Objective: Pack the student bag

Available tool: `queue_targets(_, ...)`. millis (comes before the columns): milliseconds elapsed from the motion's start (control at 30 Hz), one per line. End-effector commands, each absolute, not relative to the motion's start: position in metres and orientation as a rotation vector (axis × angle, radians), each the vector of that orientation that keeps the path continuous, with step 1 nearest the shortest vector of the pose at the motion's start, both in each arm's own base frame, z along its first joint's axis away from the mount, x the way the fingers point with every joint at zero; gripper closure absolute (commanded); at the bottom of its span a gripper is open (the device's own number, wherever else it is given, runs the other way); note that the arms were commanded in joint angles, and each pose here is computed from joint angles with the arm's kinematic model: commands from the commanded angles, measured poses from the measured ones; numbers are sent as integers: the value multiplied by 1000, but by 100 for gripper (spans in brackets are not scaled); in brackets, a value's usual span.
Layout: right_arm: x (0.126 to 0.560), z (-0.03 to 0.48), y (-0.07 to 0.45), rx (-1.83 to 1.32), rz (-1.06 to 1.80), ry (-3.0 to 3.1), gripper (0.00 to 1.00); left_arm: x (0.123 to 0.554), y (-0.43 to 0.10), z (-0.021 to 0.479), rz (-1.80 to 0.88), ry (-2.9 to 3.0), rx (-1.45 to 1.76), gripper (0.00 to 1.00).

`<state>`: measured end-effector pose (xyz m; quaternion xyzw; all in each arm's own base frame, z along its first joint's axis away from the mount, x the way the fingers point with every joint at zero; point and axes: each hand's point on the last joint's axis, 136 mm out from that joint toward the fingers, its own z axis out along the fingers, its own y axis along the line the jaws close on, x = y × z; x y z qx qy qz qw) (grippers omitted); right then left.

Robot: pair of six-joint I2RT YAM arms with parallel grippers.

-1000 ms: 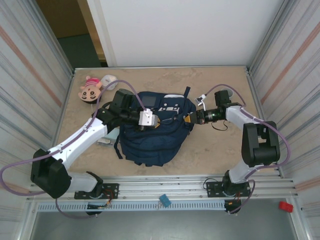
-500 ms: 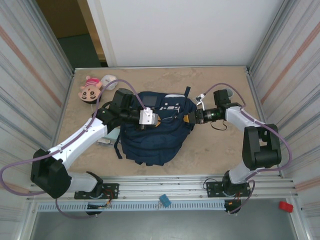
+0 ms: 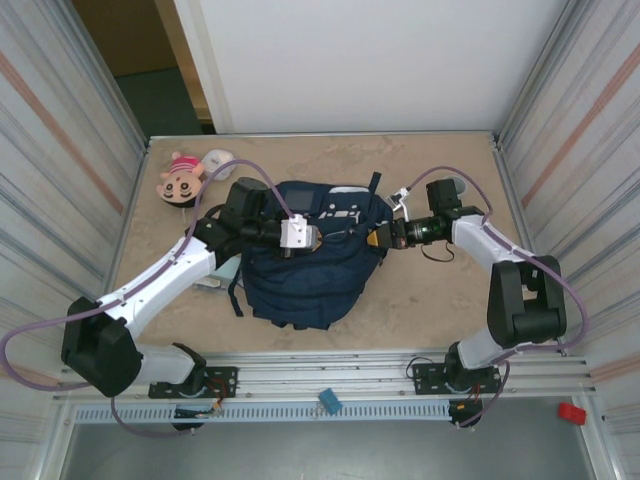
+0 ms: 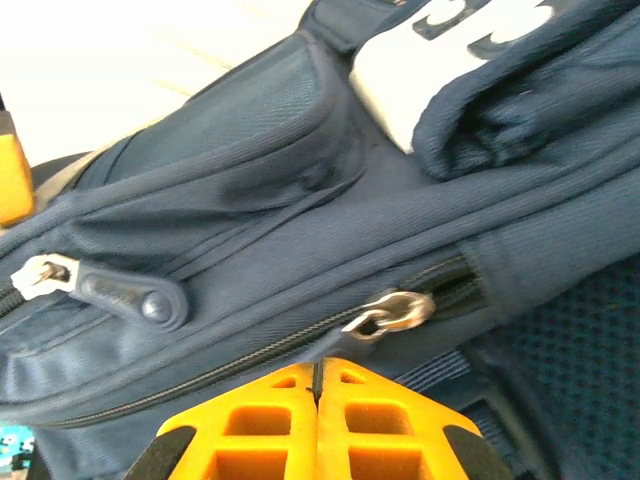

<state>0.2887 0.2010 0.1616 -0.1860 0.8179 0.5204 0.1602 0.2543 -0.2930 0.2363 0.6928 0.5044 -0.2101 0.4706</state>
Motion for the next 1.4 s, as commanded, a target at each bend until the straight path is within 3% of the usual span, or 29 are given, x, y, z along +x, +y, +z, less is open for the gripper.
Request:
queue_targets(0,274,179,209,-545,1543,2306,100,264,-298,268,-441,1128,1625,100)
queue_targets(167,269,178,205,-497,1484,2340,98,263,-299,271,-443,1114,1621,100)
queue_targets(233,279,171,192,-414,1368,2389,78,262,-300,273,-449,1104,1619,100)
queue_targets(333,290,162,175,-392,1186,2408,61,259,-300,275,-462,1093,1621,100)
queue_targets(400,294,157,168,-474,1065,2395,45,258,-299,275,-465,1090,1621,100)
queue_targets(500,300,146,161,-654,909,2321,40,255,-299,276,-464,1083,1622,100)
queue_targets(867,321,138,169,-1039,638,1999,43,251,-296,279,-459,1073,1621,100)
queue_targets(1133,324,131,183,-1113,687,1940,49,250,-296,279,-463,1068,1624,100)
queue_targets(1233,326,134,185,-1116,715,1916,56,249,-296,279,-466,1064,1630,100)
queue_targets(1367,323,145,191,-1123,793,1874,75,249,-295,277,-460,1068,1632,100)
